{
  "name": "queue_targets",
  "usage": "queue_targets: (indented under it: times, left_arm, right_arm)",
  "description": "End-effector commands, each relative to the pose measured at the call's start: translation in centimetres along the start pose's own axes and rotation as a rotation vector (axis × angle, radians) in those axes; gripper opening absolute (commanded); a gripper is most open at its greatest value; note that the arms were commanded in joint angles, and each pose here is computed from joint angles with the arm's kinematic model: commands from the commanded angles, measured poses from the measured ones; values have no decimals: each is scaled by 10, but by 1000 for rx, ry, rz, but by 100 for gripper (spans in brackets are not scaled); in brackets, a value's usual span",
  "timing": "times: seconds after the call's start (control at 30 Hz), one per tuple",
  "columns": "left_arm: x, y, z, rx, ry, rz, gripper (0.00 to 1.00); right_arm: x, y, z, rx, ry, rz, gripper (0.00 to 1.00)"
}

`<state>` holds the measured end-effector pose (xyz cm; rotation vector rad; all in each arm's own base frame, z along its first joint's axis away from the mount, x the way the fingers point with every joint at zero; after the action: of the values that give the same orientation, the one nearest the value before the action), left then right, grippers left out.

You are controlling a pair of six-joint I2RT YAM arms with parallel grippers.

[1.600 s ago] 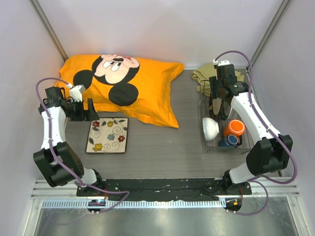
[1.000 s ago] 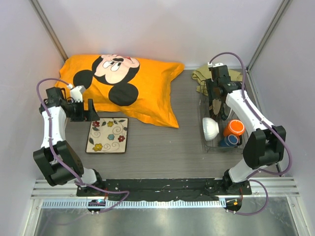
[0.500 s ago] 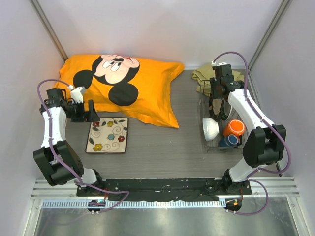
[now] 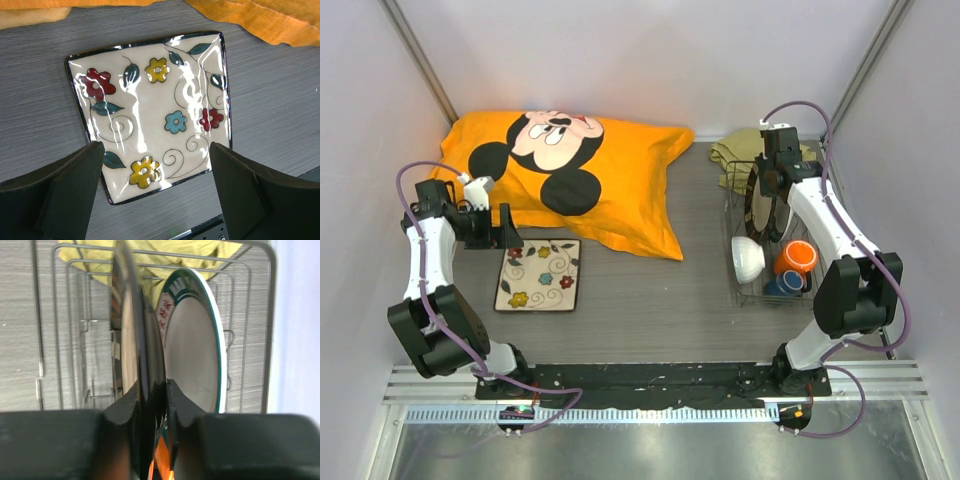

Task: Unload the mixed dishes from the dish rack
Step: Pick up the plate from the dish rack.

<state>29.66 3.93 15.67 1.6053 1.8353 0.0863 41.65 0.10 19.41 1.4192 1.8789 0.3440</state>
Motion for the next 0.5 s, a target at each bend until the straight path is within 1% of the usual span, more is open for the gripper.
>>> queue_targets:
  times: [0.0,0.03,0.07,0.47]
  left_arm:
    - [-2,6,-1,-26,-4,28,91]
    - [-2,6,-1,-29,-6,27,91]
    - [-2,6,-1,-29,-6,27,91]
    - [-7,9,-2,-33,-27,24,91]
  right_arm:
    - [17,7,10,-11,78,12,10]
    - [15,7,8,-11,73,12,7]
    - [15,8,7,-11,73,14,1]
    - [-8,37,-21,-57,33,19,1]
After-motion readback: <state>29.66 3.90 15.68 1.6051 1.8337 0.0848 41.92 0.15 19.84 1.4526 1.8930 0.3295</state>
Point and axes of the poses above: each gripper's point midway between its finger pads, its own z axis out along the fingers, its own x axis along the line the jaws close on, y = z × x, the point moved 1 cm from there along -z, back along the fingers, and after that the axes turned 13 degrees about -z, right-handed, at the moved point
